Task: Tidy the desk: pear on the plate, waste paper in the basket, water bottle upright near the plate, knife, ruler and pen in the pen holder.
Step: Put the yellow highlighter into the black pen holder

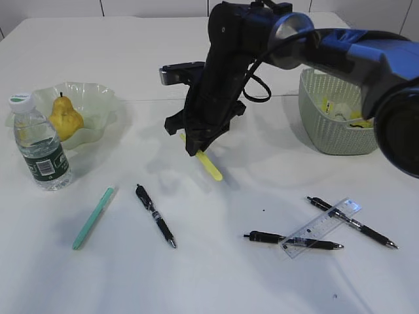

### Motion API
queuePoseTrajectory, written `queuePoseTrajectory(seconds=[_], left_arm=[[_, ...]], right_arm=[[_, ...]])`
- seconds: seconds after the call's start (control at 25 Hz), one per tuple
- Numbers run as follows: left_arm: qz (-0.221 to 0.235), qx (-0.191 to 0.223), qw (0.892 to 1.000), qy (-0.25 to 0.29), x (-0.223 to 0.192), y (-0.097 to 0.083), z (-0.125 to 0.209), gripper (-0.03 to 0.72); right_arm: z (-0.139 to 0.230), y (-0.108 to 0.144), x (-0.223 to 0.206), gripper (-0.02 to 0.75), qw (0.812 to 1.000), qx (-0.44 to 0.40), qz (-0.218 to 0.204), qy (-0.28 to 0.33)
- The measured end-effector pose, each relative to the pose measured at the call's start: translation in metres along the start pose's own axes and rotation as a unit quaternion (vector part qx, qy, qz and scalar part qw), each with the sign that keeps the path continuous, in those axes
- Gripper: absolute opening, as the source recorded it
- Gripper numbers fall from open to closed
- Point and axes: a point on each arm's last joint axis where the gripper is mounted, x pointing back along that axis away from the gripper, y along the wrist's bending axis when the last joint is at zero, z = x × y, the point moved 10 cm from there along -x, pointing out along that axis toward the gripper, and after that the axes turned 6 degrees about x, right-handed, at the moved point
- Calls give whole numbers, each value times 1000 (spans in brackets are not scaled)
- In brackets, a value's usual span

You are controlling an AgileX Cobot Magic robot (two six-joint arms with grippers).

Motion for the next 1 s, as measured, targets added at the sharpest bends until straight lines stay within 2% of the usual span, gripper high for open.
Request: queuePoseTrajectory(seconds=[0.56, 0.8, 1.0], left_arm=[[2, 1, 1000, 0, 0, -1, 0, 490], [2, 2, 1000, 0, 0, -1, 0, 489], [2, 2, 1000, 0, 0, -1, 0, 489]], right_arm=[[-22, 16, 89, 161, 996, 32, 15, -80], [-37, 22, 135, 161, 987, 53, 33, -145], [-47, 20, 143, 161, 982, 64, 44, -173]])
